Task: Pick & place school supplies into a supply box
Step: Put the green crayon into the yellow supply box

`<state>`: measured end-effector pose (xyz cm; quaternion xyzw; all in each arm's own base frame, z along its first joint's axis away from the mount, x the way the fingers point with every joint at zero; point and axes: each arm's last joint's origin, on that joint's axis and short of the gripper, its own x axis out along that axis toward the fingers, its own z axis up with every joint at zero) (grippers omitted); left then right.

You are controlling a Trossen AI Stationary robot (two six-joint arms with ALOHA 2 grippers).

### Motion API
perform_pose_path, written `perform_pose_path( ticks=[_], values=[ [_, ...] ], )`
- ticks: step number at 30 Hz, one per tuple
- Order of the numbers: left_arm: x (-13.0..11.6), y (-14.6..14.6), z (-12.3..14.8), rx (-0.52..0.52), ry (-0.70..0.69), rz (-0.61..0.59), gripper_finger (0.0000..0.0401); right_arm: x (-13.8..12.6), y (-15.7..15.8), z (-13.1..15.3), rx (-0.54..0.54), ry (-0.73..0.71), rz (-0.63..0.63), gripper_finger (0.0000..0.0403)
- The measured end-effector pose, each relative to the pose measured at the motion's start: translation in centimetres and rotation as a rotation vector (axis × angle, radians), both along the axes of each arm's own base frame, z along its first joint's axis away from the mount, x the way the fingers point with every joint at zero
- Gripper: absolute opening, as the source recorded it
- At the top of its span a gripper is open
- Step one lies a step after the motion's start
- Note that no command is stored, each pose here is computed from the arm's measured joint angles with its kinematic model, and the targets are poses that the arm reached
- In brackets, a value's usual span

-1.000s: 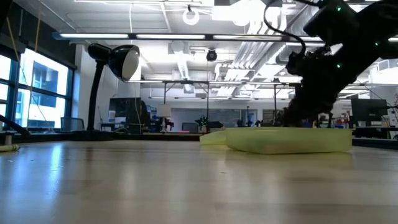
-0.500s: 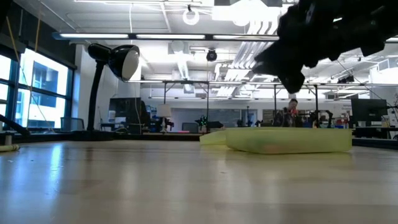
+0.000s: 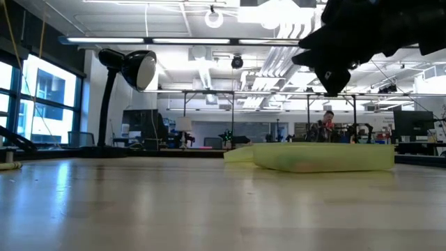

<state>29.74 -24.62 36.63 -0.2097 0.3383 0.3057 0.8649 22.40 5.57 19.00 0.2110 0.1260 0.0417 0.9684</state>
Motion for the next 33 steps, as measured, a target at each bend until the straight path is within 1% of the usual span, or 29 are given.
perform_pose_path(
  ticks=[4,7,9,13,17,19,23,26,27,30,33],
  values=[
    [-1.9,-1.8,-0.9,-0.082,-0.049,0.080,0.0167,-0.4,0.5,0.5,0.001,-0.021,0.019,0.0094],
    [-3.3,-2.8,-1.5,-0.106,-0.070,0.100,0.0167,-0.8,0.8,1.0,-0.012,-0.048,0.034,0.0094],
    [-4.0,-3.0,-1.6,-0.115,-0.079,0.106,0.0168,-1.0,0.9,1.4,-0.031,-0.066,0.022,0.0094],
    [-5.8,-2.0,-1.5,-0.080,-0.138,0.123,0.0168,-1.4,1.0,1.9,-0.038,-0.088,-0.004,0.0094],
    [-7.8,0.2,-2.7,-0.057,-0.118,0.167,0.0168,-1.7,1.3,2.1,-0.036,-0.088,0.014,0.0094],
    [-8.9,1.6,-4.0,-0.047,-0.099,0.213,0.0168,-1.8,1.4,2.1,-0.038,-0.084,0.022,0.0094],
    [-10.6,3.7,-7.8,-0.017,-0.074,0.340,0.0168,-1.9,1.6,1.7,-0.061,-0.048,-0.009,0.0094],
    [-11.4,4.4,-10.6,-0.044,-0.043,0.470,0.0168,-2.0,1.5,1.4,-0.080,-0.018,-0.046,0.0094],
    [-11.5,4.5,-11.4,-0.058,-0.027,0.498,0.0168,-2.0,1.4,1.3,-0.086,-0.008,-0.053,0.0094],
    [-11.8,4.6,-13.9,-0.111,0.017,0.528,0.0168,-2.0,1.3,1.1,-0.102,0.004,-0.086,0.0094],
    [-11.8,4.4,-15.5,-0.173,0.072,0.521,0.0168,-2.0,1.2,1.1,-0.112,0.002,-0.099,0.0094]
  ],
)
